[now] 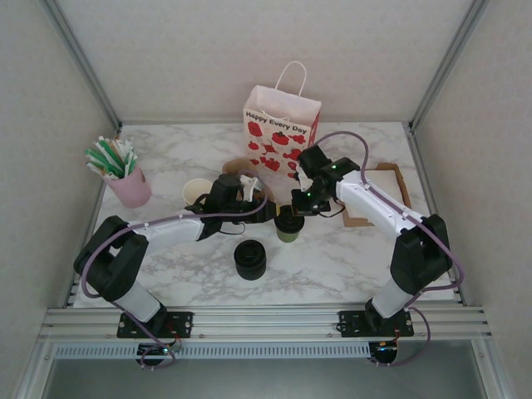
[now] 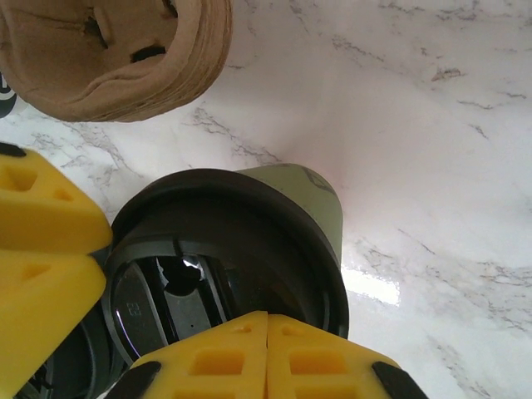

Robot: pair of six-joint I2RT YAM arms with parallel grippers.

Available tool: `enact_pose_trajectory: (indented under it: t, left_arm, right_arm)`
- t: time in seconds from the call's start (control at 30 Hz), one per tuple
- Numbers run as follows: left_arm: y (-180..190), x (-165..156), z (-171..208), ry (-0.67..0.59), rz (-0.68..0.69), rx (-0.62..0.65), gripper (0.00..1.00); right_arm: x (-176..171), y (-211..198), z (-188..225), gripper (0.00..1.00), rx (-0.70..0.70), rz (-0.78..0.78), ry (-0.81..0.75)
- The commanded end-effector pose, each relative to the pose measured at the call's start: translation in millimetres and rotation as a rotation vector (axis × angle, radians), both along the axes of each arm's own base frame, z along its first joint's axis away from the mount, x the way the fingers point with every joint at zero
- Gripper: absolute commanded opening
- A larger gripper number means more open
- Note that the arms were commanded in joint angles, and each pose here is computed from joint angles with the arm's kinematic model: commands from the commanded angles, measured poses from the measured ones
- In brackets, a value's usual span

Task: Pack the takeout coffee

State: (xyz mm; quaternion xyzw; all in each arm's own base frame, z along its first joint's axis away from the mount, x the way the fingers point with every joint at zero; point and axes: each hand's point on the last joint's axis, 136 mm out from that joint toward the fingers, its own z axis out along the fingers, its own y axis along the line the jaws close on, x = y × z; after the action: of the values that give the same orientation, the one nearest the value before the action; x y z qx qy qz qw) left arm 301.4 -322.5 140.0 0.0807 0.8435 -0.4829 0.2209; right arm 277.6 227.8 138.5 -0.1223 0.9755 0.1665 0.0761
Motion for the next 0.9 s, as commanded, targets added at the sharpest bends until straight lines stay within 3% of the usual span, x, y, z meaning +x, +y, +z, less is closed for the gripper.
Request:
enact_pose_trajectory:
  t: [0.0, 0.43, 0.67, 0.87]
  left_arm:
    - [3, -20, -10, 0.067, -0.016, 0.031, 0.26]
    - [-8, -32, 16, 0.047, -0.045, -0.025, 0.29]
    - [-2, -31, 33, 0.018, -0.015, -0.031, 0.37]
    - [9, -23, 36, 0.010, 0.015, -0.023, 0.35]
  right_arm:
    - [5, -3, -7, 0.09, -0.036, 0.016, 0.008]
    - [17, 4, 2, 0.13, -0.036, 0.053, -0.008]
    - [20, 6, 13, 0.15, -0.027, 0.054, -0.028]
    - [14, 1, 20, 0.19, -0.016, 0.037, -0.043]
